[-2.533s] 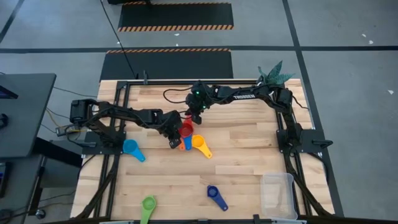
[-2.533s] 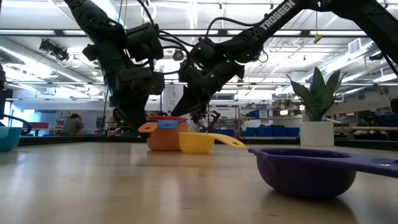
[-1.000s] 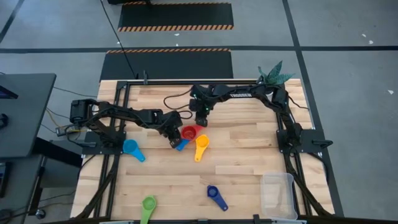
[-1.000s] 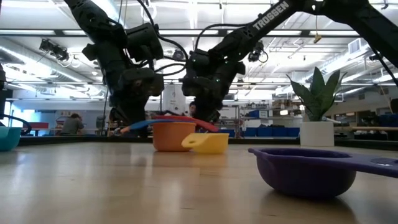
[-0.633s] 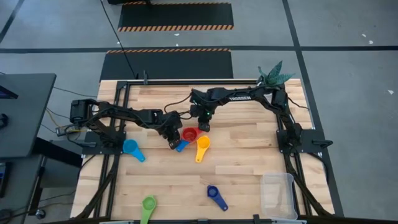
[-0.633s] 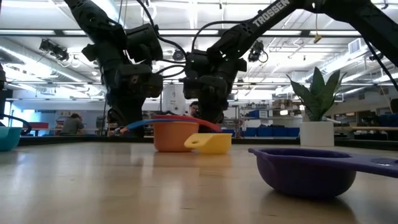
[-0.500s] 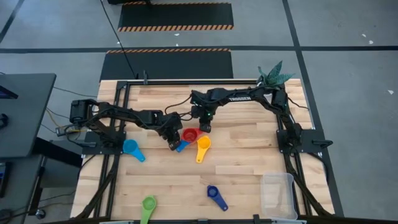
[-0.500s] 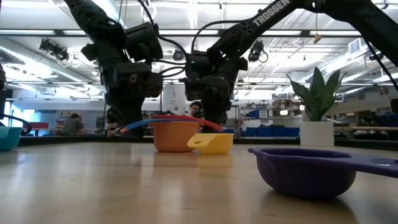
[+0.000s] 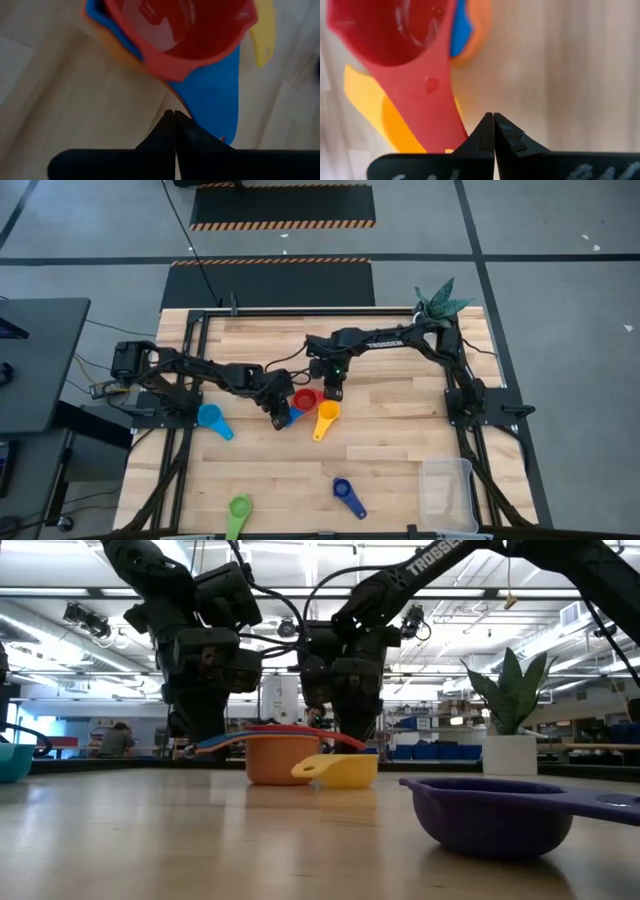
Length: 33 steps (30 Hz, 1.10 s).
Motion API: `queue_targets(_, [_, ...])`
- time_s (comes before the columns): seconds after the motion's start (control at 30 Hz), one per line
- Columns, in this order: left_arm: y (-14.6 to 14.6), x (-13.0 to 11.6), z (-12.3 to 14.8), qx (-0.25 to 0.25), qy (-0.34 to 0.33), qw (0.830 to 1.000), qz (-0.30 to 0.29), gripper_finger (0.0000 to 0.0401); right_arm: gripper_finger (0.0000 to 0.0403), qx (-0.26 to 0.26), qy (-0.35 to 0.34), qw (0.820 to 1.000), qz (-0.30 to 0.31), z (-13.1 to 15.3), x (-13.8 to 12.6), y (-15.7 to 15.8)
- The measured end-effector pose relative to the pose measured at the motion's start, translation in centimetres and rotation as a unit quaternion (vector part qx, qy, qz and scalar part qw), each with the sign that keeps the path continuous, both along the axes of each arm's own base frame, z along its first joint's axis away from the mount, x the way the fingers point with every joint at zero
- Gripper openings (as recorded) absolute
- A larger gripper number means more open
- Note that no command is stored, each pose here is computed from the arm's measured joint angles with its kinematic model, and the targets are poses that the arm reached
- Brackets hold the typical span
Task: Nest measuring cups in basket
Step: Stack the red measuring cup on top of the blue measuring cup
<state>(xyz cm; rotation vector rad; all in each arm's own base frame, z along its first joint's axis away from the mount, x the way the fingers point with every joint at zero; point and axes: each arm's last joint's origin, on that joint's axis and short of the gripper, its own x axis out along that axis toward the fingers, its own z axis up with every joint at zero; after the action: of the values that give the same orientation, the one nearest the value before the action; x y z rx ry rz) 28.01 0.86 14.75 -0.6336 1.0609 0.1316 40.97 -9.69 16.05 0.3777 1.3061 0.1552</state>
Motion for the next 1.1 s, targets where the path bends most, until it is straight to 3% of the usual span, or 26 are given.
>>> queue_targets(0.4, [-1.9, 1.5, -1.4, -0.01, -0.025, 1.0, 0.014, 0.0, 0.0, 0.018, 0.006, 1.0, 0.013, 0.0, 0.6, 2.9])
queue_targets(0.6, [-3.0, 2.5, -3.1, -0.016, -0.038, 0.999, -0.002, 0.0, 0.0, 0.034, 0.014, 0.999, -0.017, 0.1, 1.0, 4.5])
queue_targets(0.9, [-3.8, 2.7, -2.9, 0.009, -0.065, 0.996, -0.055, 0.0, 0.0, 0.04, 0.018, 0.997, -0.063, 0.1, 1.8, 7.2])
queue_targets(1.1, [-3.9, 2.7, -2.9, 0.011, -0.067, 0.996, -0.06, 0.0, 0.0, 0.041, 0.011, 0.997, -0.069, 0.2, 2.0, 7.9])
